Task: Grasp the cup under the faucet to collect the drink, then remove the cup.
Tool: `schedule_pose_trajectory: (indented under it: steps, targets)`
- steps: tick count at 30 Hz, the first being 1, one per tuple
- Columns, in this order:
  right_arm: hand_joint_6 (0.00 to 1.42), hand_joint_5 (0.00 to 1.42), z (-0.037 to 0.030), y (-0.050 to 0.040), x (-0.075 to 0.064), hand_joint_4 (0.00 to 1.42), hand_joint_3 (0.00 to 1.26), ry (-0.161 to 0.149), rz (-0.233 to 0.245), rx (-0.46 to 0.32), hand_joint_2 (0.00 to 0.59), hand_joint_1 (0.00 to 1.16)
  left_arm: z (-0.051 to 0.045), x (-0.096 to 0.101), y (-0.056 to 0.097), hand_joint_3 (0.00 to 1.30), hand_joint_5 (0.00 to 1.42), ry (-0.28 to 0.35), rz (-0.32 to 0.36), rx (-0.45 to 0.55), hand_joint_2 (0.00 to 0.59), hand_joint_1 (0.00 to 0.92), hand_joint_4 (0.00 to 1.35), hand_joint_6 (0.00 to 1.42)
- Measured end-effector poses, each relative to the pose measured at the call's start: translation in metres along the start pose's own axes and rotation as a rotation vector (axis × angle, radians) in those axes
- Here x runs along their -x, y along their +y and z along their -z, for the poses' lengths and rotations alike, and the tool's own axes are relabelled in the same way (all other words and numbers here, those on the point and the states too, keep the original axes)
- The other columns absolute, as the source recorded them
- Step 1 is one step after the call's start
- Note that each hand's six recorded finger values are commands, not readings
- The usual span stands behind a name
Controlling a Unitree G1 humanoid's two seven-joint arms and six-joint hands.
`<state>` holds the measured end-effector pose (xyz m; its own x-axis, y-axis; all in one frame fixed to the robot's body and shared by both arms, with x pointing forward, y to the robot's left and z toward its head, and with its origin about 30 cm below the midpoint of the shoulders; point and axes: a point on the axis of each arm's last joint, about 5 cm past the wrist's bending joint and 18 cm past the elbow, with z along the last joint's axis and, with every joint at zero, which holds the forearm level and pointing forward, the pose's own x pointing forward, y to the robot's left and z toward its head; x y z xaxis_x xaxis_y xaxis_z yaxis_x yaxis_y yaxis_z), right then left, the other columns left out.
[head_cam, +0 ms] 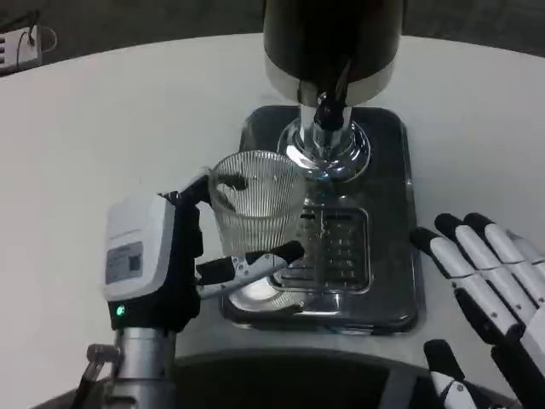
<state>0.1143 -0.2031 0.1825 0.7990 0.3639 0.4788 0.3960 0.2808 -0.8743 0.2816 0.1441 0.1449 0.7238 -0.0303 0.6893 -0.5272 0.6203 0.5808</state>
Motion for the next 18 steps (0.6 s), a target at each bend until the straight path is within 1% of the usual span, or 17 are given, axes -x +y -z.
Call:
schedule_pose_trajectory:
  steps: [3,7,12,18]
  targets:
    - [0.08,0.0,-0.0001,-0.0002,0.0,0.01,0.07,-0.001,0.001,0.0,0.571,0.15,0.0038,-0.01,-0.005,0.98,1.21,-0.01,0.013,-0.02,0.0,0.742,1.12,1.42]
    - [0.08,0.01,-0.0002,-0.0004,0.0,0.01,0.07,-0.001,0.002,0.001,0.571,0.15,0.005,-0.017,-0.011,0.98,1.21,-0.017,0.023,-0.027,0.0,0.742,1.12,1.42]
    - [0.09,0.01,-0.0002,-0.0004,0.0,0.01,0.07,-0.001,0.001,0.001,0.571,0.15,0.0024,-0.024,-0.019,0.98,1.21,-0.053,0.043,-0.02,0.0,0.742,1.12,1.42]
    - [0.09,0.01,-0.0004,-0.0003,0.0,0.01,0.07,-0.002,0.0,0.0,0.571,0.15,-0.0011,-0.031,-0.024,0.97,1.21,-0.094,0.066,-0.01,0.0,0.742,1.12,1.42]
